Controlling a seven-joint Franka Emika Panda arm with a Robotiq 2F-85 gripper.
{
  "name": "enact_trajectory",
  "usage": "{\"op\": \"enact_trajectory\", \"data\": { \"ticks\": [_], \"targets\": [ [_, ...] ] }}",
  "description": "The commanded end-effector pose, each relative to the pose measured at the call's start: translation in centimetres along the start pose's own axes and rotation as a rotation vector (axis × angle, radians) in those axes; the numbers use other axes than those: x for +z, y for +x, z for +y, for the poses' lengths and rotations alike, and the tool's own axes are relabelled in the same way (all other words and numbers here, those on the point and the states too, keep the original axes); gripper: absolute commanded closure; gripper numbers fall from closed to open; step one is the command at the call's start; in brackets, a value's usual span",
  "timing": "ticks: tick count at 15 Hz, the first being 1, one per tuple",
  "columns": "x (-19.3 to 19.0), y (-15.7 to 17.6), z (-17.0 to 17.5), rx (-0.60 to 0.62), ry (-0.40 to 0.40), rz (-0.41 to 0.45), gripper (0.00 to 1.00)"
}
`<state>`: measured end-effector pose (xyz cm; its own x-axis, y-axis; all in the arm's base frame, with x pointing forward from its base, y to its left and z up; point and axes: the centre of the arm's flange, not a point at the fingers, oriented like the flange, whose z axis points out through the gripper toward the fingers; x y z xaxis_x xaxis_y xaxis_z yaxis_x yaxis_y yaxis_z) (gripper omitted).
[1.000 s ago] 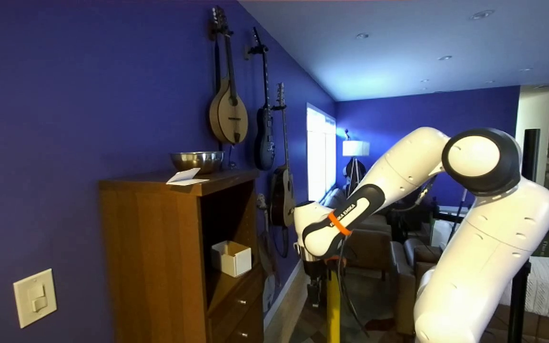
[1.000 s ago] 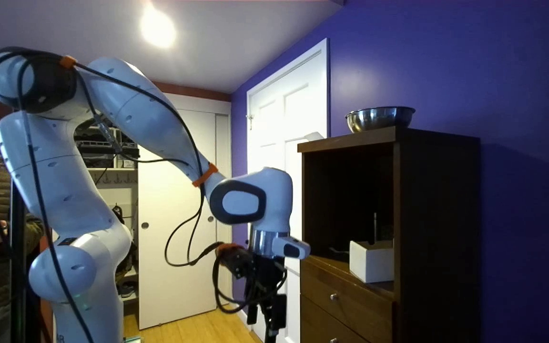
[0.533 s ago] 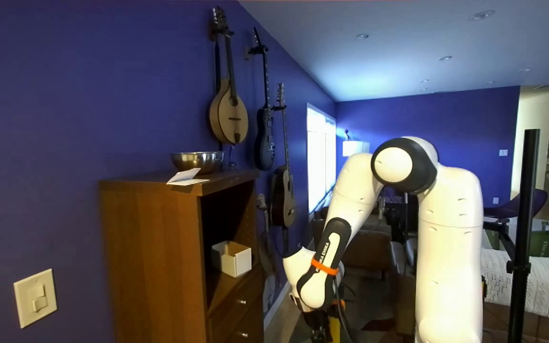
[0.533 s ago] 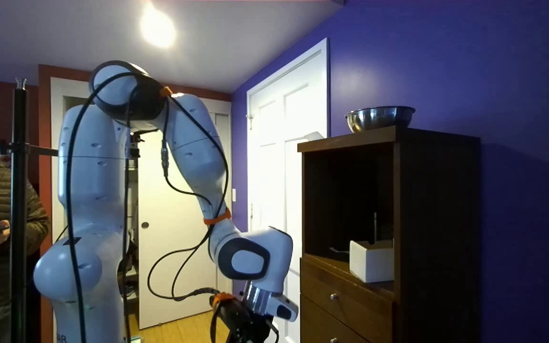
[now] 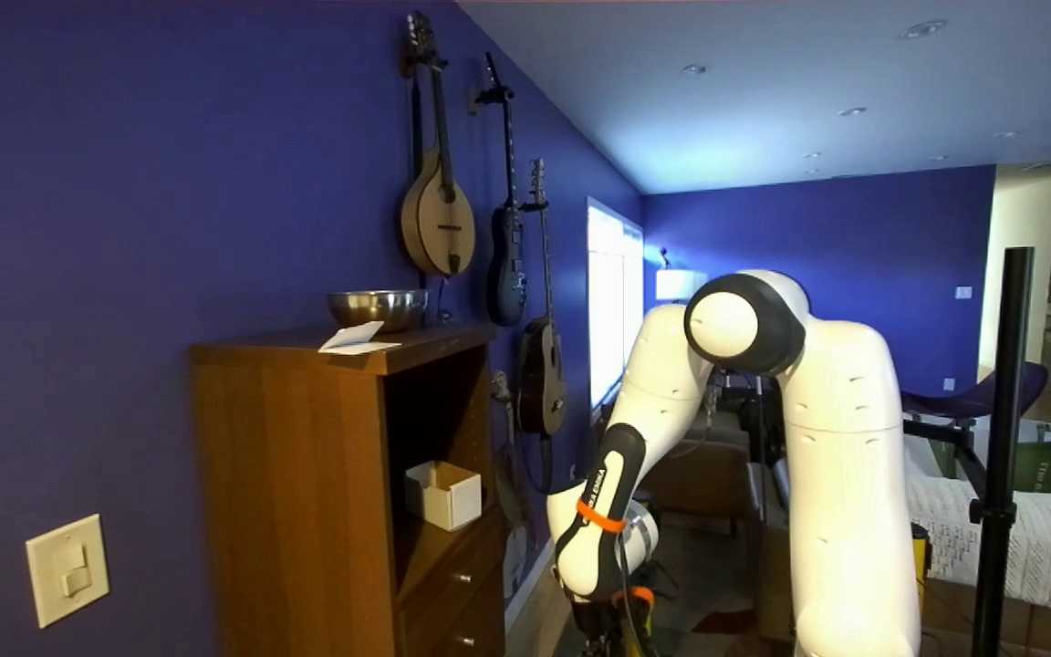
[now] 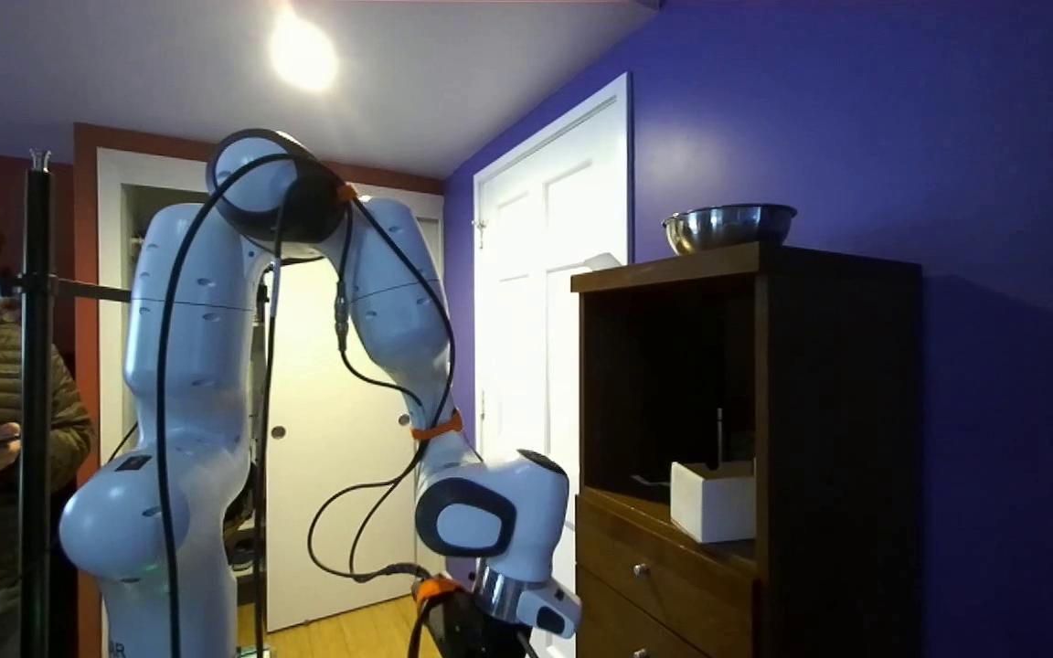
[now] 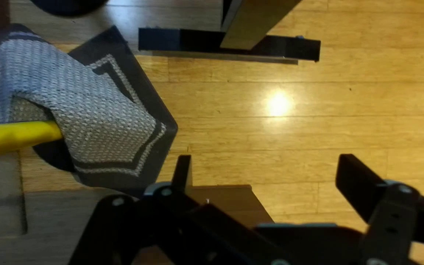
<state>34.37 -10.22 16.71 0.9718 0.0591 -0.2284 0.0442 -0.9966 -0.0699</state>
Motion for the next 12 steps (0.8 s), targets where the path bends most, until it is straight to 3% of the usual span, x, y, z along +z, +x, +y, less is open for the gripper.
{"op": "enact_trajectory", "data": {
  "ticks": [1,5,8,12],
  "targets": [
    [6.2,1.2,-0.2,0.057,0.111,0.098,0.00],
    [11.4,1.7,-2.1,0.060,0.099,0.172,0.00],
    [15.3,2.5,-5.4,0.039,0.016,0.231,0.00],
    [18.7,2.9,-6.5,0.022,-0.107,0.318,0.00]
  ]
}}
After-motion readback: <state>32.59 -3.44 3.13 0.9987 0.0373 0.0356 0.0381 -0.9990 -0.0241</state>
